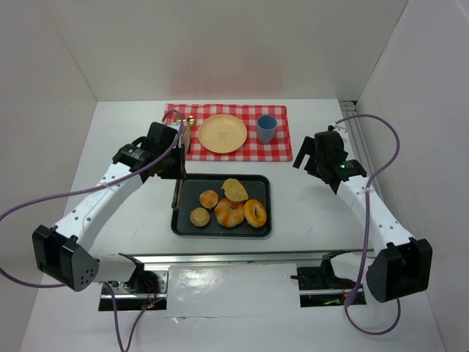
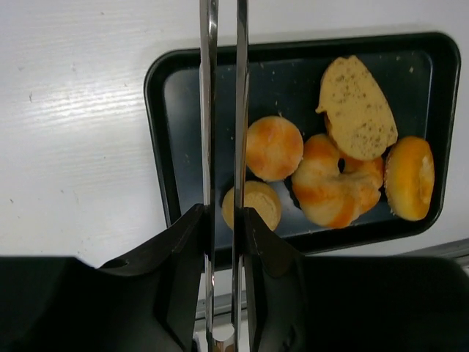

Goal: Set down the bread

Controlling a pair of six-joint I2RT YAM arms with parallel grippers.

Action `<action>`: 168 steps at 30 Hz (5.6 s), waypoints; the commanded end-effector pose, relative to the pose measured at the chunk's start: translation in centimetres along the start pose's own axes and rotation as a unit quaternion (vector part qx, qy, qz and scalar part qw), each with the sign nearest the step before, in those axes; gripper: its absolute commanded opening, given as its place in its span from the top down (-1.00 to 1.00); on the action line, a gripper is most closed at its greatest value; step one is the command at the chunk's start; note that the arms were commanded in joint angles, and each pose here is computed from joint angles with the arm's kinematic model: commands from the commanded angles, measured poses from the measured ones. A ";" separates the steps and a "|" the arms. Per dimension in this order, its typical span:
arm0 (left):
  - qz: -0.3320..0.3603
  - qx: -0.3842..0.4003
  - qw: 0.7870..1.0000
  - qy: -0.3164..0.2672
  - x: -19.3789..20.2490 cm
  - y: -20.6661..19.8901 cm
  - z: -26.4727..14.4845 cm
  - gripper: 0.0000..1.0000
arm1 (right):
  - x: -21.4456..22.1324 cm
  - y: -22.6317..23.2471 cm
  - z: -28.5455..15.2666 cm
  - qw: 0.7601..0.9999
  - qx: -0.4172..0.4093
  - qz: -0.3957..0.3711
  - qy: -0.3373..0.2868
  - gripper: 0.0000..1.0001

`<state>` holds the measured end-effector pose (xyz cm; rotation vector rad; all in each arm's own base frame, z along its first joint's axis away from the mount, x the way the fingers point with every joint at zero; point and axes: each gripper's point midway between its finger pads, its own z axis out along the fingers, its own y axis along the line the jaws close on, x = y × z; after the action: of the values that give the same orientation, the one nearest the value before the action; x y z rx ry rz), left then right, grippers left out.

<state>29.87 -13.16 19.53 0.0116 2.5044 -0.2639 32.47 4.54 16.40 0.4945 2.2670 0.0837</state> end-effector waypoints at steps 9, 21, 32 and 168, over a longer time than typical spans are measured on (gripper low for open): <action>0.060 -0.014 0.998 0.018 3.9 -1.9 -1.2 0.24 | -3.9 0.2 -3.1 0.996 -0.023 0.022 -0.082 -0.97; 0.080 -0.008 0.996 0.043 5.9 -2.9 -2.7 -0.24 | -3.6 -0.6 -3.8 0.996 -0.019 0.021 -0.084 -0.99; 0.049 0.027 0.994 0.097 8.3 -4.1 -2.9 -0.24 | -3.3 -0.5 -3.5 0.997 -0.021 0.019 -0.078 -0.99; -0.128 0.120 0.984 -0.033 -13.5 -8.5 7.4 1.00 | -0.5 0.4 -3.2 0.998 -0.053 0.038 -0.024 -0.99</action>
<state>41.19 -22.23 22.75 -0.2418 2.4579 -0.6320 30.41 5.33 18.48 0.5183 2.2074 0.2283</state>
